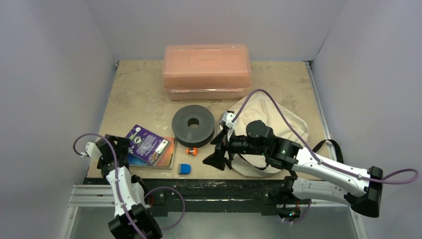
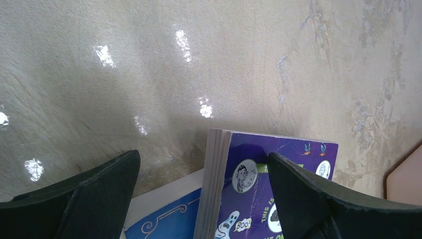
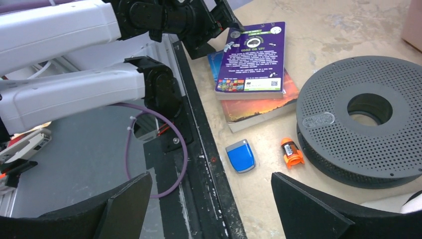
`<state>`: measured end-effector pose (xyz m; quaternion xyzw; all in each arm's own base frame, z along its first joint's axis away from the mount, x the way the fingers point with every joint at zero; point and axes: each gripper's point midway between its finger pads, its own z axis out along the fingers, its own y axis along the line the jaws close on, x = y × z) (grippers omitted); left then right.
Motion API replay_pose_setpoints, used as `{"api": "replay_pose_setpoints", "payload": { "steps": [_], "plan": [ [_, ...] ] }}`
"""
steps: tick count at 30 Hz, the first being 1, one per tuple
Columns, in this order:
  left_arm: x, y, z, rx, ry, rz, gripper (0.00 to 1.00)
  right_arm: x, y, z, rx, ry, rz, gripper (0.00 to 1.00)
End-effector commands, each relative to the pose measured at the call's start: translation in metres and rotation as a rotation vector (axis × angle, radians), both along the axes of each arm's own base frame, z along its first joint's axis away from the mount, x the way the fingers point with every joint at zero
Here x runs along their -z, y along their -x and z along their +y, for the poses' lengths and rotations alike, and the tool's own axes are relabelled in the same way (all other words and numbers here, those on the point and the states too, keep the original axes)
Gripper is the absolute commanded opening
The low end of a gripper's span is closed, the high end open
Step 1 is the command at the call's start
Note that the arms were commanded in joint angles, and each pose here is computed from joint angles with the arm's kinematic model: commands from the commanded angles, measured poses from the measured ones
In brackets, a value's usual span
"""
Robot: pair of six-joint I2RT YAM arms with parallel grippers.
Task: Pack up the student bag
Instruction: Pick up the book from the center of the board.
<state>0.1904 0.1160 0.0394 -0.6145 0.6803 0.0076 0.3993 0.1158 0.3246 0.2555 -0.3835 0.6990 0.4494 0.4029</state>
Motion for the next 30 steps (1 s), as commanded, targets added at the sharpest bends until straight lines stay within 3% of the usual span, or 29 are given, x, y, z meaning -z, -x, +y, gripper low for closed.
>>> {"api": "replay_pose_setpoints", "payload": {
  "steps": [1, 13, 24, 28, 30],
  "plan": [
    [-0.005, -0.011, 0.006, -0.035, 0.009, -0.069, 1.0, -0.016, 0.002, -0.001, 0.02, -0.049, -0.063, 0.95],
    [-0.011, -0.018, -0.006, -0.05, 0.071, -0.188, 0.94, -0.018, 0.005, 0.0, 0.025, -0.04, -0.076, 0.96],
    [-0.006, -0.022, -0.011, -0.063, 0.119, -0.22, 0.61, -0.018, -0.005, 0.002, 0.065, -0.015, -0.088, 0.96],
    [-0.004, -0.022, -0.012, -0.069, 0.133, -0.224, 0.4, -0.017, -0.006, 0.002, 0.068, -0.013, -0.089, 0.96],
    [-0.004, -0.021, -0.012, -0.075, 0.134, -0.222, 0.38, -0.018, -0.005, 0.002, 0.068, -0.015, -0.09, 0.96]
  ]
}}
